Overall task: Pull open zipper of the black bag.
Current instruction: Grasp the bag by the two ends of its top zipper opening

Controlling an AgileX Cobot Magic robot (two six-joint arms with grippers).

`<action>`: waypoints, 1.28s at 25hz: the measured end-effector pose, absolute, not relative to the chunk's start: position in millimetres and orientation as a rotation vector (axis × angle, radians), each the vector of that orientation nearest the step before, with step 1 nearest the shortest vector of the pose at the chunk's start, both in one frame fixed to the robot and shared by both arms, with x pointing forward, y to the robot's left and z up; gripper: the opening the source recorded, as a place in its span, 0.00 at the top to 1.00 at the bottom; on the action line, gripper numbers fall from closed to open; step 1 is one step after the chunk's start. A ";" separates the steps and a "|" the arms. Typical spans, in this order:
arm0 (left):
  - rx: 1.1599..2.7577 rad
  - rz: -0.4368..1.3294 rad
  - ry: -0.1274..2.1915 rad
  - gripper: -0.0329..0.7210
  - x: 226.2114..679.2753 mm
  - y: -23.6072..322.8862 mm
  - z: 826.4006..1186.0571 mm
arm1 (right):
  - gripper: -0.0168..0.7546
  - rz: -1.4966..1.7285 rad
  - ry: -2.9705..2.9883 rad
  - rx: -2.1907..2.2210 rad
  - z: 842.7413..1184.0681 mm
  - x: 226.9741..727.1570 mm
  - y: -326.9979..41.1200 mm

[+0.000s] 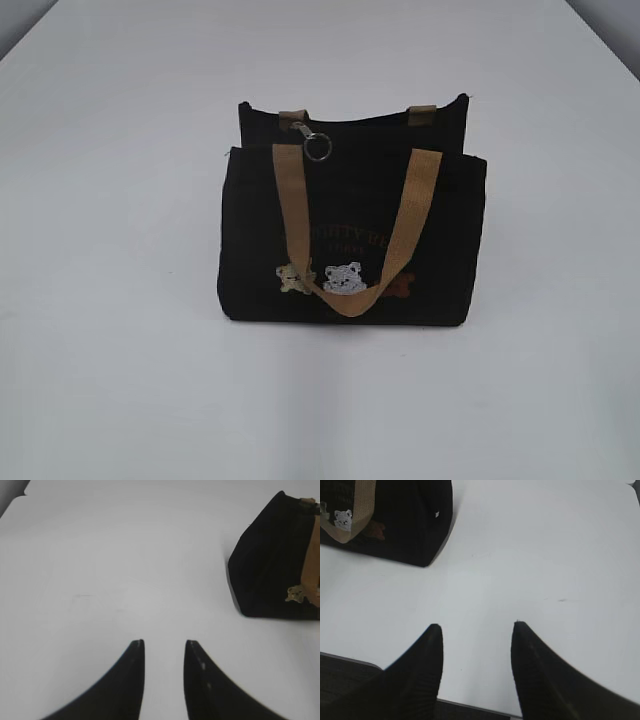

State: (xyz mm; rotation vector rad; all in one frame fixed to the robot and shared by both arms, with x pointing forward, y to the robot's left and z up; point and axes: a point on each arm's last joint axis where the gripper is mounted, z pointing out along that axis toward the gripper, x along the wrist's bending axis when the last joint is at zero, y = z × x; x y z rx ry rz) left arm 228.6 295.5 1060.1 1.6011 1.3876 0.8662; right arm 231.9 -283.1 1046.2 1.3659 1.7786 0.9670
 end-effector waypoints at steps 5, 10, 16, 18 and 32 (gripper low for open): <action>1.659 0.760 1.241 0.64 253.8 279.8 1076.1 | 0.52 0.967 1.779 1.366 1046.2 231.9 -283.1; 1.774 0.732 0.917 0.52 344.8 254.3 1089.5 | 0.52 0.967 1.779 1.366 1046.2 231.9 -283.1; 1.934 0.618 0.741 0.49 452.4 228.7 1042.5 | 0.52 0.967 1.779 1.366 1046.2 231.9 -283.1; 1.963 0.545 0.679 0.49 473.1 215.8 1027.7 | 0.52 0.968 1.779 1.366 1046.2 231.9 -283.0; 2.080 0.327 0.542 0.68 556.4 145.4 964.4 | 0.52 1.052 1.994 1.391 1090.4 376.9 -270.4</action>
